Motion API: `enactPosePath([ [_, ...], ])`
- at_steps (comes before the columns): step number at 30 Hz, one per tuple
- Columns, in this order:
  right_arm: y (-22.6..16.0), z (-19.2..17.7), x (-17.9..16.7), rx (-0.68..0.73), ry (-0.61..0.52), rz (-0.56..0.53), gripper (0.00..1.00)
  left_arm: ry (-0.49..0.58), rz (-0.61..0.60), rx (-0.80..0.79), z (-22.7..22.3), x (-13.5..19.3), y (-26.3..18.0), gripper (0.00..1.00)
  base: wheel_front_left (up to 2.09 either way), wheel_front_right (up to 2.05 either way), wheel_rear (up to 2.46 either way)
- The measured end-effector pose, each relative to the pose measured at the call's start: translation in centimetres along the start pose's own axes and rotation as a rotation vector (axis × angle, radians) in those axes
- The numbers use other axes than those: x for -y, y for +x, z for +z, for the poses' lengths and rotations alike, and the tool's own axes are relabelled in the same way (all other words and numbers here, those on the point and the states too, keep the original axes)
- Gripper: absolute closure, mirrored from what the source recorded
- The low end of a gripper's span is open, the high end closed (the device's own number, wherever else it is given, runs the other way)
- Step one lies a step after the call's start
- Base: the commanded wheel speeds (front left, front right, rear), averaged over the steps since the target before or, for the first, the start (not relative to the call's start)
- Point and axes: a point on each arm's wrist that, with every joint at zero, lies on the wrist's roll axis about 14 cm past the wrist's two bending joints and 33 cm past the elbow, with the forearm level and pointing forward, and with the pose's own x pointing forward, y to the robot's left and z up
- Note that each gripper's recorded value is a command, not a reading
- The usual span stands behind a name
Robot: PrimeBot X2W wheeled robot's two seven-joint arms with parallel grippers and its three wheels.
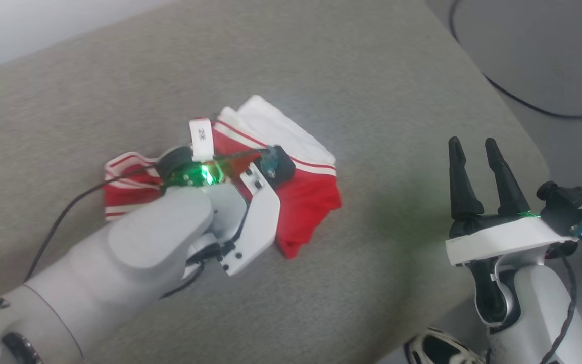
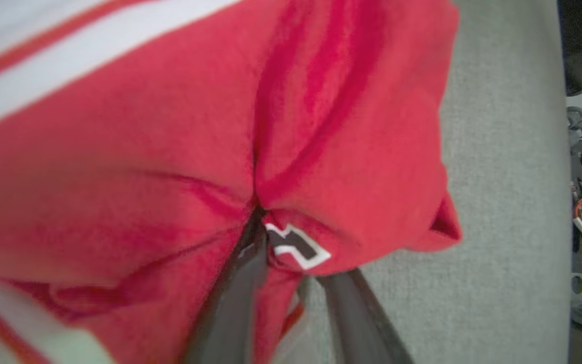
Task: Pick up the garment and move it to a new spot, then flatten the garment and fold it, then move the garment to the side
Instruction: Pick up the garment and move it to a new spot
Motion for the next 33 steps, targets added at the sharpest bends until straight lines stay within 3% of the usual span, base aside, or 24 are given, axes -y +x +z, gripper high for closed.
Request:
enactPosePath([
  [5,0.6,-0.6,-1.7,-0.007,-0.012,0.053,0.0,0.007,0.057,0.09,0.3,-0.6,-1.8,0.0,0.0,0.0,0.0],
  [14,1.6,-2.0,-7.7,-0.026,-0.036,0.241,0.0,-0.081,0.19,0.341,1.8,-1.7,-8.4,0.0,0.0,0.0,0.0],
  [23,1.0,-4.4,-12.4,-0.087,-0.115,0.438,0.0,-0.401,0.43,0.523,-6.0,-2.9,-14.1,0.0,0.0,0.0,0.0],
  [33,-0.6,-5.7,-14.5,-0.13,-0.148,0.544,0.0,-0.725,0.781,0.65,-16.5,-0.9,-20.5,0.0,0.0,0.0,0.0],
])
